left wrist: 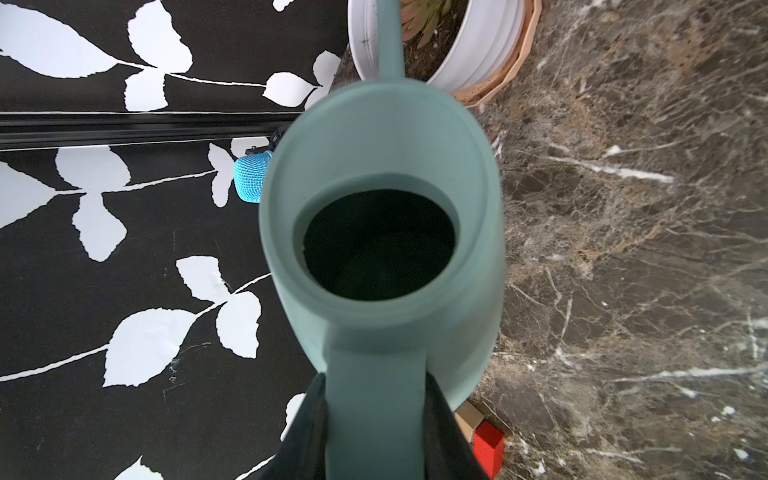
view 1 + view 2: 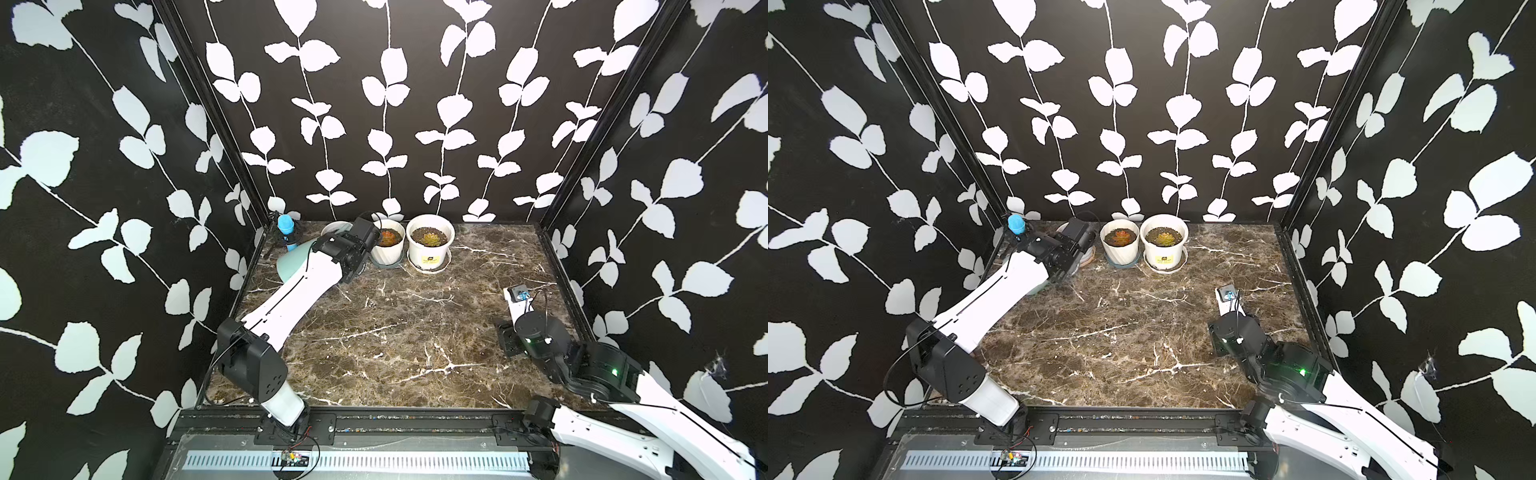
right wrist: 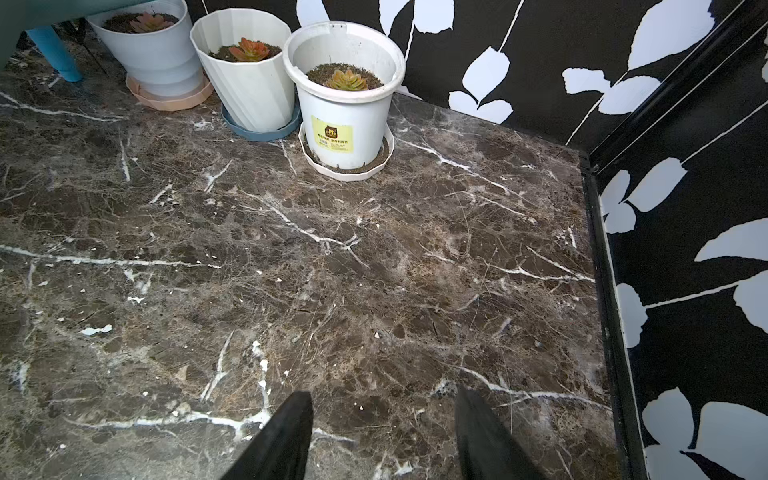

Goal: Water the succulent around the soil edge
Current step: Water the soil of the potted plant with water.

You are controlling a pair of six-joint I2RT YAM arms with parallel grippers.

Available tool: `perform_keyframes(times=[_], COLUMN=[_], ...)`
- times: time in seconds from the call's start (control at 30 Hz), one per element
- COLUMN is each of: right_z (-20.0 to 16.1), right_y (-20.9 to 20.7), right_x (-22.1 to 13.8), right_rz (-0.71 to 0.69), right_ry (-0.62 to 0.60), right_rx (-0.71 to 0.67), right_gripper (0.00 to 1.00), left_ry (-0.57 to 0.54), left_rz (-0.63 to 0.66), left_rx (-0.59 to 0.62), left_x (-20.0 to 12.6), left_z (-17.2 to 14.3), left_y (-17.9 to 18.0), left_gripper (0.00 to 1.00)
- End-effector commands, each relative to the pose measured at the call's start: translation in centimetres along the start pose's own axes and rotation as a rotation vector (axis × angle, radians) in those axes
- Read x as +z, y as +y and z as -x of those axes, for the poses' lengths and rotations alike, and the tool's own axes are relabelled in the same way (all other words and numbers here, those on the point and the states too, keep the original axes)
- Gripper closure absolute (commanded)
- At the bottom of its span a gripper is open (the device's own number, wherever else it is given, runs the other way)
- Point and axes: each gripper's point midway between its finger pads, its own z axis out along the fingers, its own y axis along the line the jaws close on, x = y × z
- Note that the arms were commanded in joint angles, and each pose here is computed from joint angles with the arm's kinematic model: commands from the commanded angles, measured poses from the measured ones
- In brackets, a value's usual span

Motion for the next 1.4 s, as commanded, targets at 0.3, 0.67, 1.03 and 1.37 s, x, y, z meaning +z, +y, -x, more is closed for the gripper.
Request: perform_keyframes(times=[0.3, 0.67, 1.03, 1.37], right_z=[-0.6, -0.6, -0.9, -0.8], right_y=[-0.4, -0.3, -0.3, -0.5], right_x=[0.3, 0.3, 0.1, -0.2], right_rz=[-0.02, -0.013, -0.004, 0.0], right_ry=[0.009, 0.009, 0.011, 0.008], right_rx=[0.008, 0.017, 0.038, 0.053], right_gripper=[0.42, 0.42, 0.43, 0.43], left_ry=[-0.007, 0.014, 0.025, 0.016], left_rz=[0.064, 0.056, 0.042, 0.053], left_rx=[-0.005, 0.012, 0.006, -0.004], left_x=[-1.0, -1.0, -1.5, -2.2], left_z=[0.4, -0.6, -1.6, -2.1], left_y=[1.2, 0.6, 0.2, 0.8], left_gripper=[1.0, 1.0, 1.0, 1.0])
